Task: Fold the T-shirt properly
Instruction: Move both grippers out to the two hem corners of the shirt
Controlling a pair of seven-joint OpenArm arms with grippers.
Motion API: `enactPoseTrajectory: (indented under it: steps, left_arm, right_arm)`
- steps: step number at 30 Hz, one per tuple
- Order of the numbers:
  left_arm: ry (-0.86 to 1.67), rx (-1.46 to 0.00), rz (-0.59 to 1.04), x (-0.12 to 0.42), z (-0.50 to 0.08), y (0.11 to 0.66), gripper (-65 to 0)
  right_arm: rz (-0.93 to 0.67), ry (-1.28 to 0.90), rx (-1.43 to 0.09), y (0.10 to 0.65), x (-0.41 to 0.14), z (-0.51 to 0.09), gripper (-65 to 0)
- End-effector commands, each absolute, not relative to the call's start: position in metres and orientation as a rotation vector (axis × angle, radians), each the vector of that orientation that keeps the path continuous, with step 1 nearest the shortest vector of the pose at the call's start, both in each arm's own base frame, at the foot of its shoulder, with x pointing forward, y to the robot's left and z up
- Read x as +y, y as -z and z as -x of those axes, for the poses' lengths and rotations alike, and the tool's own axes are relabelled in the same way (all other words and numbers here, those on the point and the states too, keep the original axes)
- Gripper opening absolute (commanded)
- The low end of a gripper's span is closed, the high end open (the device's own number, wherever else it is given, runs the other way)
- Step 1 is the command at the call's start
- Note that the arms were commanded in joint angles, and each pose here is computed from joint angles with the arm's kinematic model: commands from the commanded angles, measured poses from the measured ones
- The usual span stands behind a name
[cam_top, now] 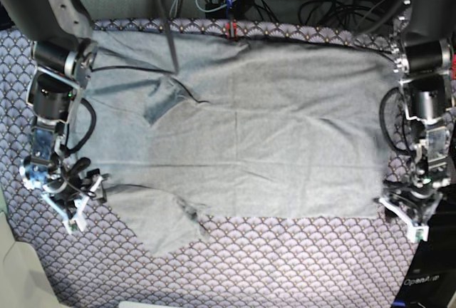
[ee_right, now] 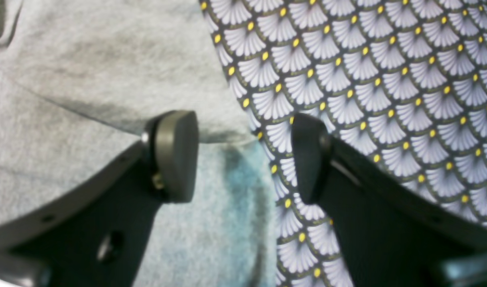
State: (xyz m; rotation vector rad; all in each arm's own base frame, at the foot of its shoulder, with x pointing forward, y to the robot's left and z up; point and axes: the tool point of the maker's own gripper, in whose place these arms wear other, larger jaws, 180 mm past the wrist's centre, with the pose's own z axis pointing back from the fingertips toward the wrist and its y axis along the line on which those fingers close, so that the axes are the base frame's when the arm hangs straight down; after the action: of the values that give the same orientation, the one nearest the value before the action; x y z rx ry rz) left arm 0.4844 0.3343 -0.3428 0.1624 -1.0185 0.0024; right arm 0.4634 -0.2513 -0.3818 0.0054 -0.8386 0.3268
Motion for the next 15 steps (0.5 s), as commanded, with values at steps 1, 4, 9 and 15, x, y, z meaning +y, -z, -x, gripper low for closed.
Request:
enactPoseTrajectory:
  steps: [1,4,9,15]
  left_arm:
    - [-0.015,-1.070,-0.189,0.347,-0.494,0.322,-33.3]
    - [-0.034,-1.084,-0.174,0.348,-0.499,0.328,-33.3]
    - [-0.041,-1.079,-0.162,0.347,-0.499,0.341,-33.3]
    - [-0.032,-1.073,-0.160,0.345,-0.498,0.344,-33.3]
  right_arm:
    - [0.014,-0.314,-0.918,0.353,-0.262,-0.480,-26.8]
    - [0.002,-0.304,-0.929,0.353,-0.261,-0.480,-26.8]
    - [-0.075,-0.269,-0.961,0.368,-0.254,-0.479,-26.8]
    - [-0.150,-0.230,-0.969,0.385,-0.245,-0.476,-26.9]
